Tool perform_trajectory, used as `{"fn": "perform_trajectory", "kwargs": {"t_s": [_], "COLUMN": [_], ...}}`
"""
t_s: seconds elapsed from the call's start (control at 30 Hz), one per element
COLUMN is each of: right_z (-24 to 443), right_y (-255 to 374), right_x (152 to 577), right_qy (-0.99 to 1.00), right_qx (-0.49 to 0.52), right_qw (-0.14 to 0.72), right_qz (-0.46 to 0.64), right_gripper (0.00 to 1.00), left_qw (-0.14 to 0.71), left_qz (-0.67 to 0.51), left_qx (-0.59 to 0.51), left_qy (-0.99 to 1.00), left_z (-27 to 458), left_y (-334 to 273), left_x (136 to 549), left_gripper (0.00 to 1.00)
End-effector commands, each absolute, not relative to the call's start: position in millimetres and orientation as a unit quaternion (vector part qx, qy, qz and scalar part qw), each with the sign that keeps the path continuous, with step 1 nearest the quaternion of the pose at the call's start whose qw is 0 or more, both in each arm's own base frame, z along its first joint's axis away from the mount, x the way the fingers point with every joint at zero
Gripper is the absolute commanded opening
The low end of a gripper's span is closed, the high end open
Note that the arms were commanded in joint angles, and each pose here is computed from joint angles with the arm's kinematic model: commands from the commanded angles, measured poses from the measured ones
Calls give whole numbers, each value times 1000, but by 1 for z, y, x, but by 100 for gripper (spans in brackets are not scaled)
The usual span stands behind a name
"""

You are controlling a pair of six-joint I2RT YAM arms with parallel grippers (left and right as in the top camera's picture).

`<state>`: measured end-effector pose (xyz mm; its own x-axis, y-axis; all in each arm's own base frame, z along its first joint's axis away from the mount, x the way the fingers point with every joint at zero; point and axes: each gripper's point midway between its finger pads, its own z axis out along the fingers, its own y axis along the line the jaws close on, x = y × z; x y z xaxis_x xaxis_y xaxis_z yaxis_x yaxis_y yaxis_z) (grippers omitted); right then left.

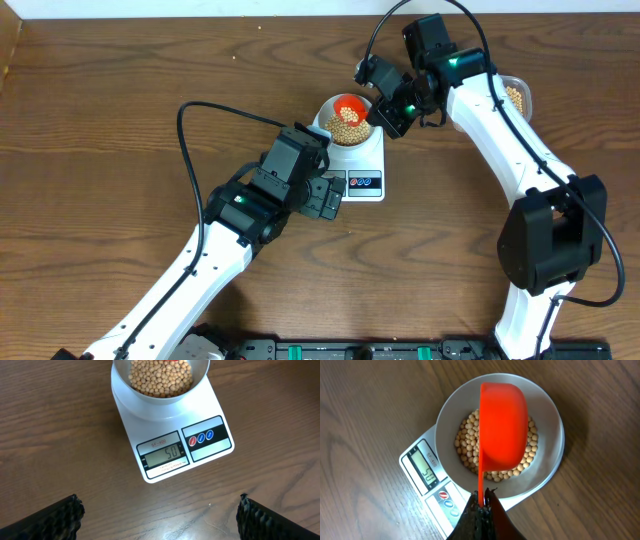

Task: Scoop item into bowl and weigh 50g on scale
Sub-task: 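Tilt the red scoop to pour a small amount into the bowl, then move the red scoop back right into the soybean tub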

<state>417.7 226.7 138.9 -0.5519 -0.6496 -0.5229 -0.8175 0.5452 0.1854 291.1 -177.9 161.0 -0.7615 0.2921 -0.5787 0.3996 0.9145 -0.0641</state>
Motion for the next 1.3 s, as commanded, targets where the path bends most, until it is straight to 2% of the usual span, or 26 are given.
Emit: {"fn": "perform_trajectory", "kwargs": {"t_s": [0.0, 0.53, 1.0, 1.27], "right_z": [160, 161, 161, 180], "right_y": [232, 232, 232, 229], "right_x": [419, 420, 419, 418], "right_qy": [835, 825, 838, 825], "right_qx": [-454, -472, -447, -407], "right_qw": [231, 238, 231, 238], "right_qz": [208, 202, 211, 310], "right_gripper": [1, 1, 1, 1], "left_qw": [295, 295, 295, 295], "left_qz": [-91, -91, -91, -91], "left_qx": [189, 189, 189, 189], "left_qy": [932, 932, 932, 932], "left_z": [163, 163, 163, 163], "left_y": [-178, -178, -178, -178], "left_x": [292, 292, 292, 292], "left_gripper": [100, 100, 100, 100]}}
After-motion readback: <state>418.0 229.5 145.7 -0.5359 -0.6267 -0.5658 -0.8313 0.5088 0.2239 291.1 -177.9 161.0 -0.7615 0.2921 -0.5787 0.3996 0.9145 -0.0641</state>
